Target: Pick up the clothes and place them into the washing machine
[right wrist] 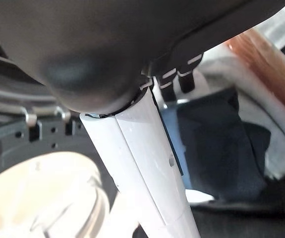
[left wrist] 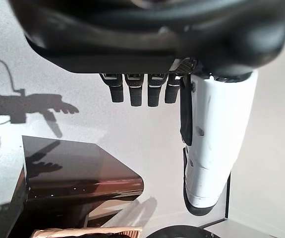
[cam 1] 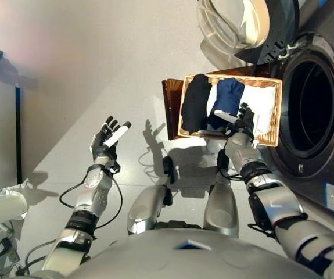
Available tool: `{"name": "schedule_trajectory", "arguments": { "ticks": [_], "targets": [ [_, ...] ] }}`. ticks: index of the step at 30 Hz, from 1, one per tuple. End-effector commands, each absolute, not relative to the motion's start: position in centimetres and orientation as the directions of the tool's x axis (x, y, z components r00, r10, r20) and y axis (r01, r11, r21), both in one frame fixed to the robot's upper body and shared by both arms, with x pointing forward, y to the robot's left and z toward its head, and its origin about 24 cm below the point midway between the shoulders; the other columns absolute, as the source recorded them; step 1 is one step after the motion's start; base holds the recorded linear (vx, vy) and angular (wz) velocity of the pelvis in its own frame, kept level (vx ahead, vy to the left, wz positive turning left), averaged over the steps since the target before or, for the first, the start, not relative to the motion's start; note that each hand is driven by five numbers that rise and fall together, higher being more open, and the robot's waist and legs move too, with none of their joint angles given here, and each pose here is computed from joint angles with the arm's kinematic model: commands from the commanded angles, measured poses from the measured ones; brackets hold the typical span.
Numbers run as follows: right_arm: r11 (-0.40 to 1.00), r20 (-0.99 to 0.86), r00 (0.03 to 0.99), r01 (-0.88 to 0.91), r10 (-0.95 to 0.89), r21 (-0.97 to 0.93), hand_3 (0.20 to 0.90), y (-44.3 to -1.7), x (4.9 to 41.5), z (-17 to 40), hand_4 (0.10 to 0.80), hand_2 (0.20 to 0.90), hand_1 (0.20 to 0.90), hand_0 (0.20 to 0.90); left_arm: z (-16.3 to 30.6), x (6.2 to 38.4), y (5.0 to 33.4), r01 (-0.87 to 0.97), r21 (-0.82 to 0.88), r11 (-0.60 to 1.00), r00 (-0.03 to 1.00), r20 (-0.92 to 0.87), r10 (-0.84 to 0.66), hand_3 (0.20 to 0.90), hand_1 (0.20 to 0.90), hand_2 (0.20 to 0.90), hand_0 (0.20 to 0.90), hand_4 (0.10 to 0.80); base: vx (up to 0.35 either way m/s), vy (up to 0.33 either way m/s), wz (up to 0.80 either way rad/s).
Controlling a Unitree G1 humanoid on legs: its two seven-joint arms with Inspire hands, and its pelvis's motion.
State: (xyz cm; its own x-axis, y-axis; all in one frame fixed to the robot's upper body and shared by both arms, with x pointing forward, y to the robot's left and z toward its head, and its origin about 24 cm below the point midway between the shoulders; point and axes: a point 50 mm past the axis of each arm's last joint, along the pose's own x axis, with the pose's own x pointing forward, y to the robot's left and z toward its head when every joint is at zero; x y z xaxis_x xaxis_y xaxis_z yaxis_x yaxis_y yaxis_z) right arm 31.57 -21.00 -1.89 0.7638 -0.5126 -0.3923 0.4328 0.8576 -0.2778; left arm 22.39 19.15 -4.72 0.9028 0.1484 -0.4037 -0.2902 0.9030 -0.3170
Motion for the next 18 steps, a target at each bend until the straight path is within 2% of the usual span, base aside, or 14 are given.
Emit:
{"name": "schedule_trajectory", "arguments": {
  "ticks": [1,11,18],
  "targets": [
    [0.875,-0.250,0.850,0.395,-0.463,-0.279,0.900,-18.8,35.2,2.2,0.800,0.900,0.900,0.900,-2.1,24.3,20.0,-0.231,-0.285,0.930,0.952,-0.264,0.156,0.900,0.900,0.900,0.900,0.800,0.000,0.000,0.00],
    [0.809,-0.276,0.815,0.344,-0.509,-0.477,0.900,-20.5,36.7,3.6,0.800,0.900,0.900,0.900,-1.5,24.2,19.5,-0.154,-0.276,0.949,0.967,-0.238,0.088,0.900,0.900,0.900,0.900,0.800,-0.029,0.030,0.02],
    [0.741,-0.302,0.809,0.226,-0.504,-0.633,0.900,-21.1,36.9,3.7,0.800,0.900,0.900,0.900,-1.0,24.3,18.9,-0.096,-0.288,0.953,0.977,-0.210,0.035,0.900,0.900,0.900,0.900,0.800,-0.009,0.008,0.00]
  ]
}}
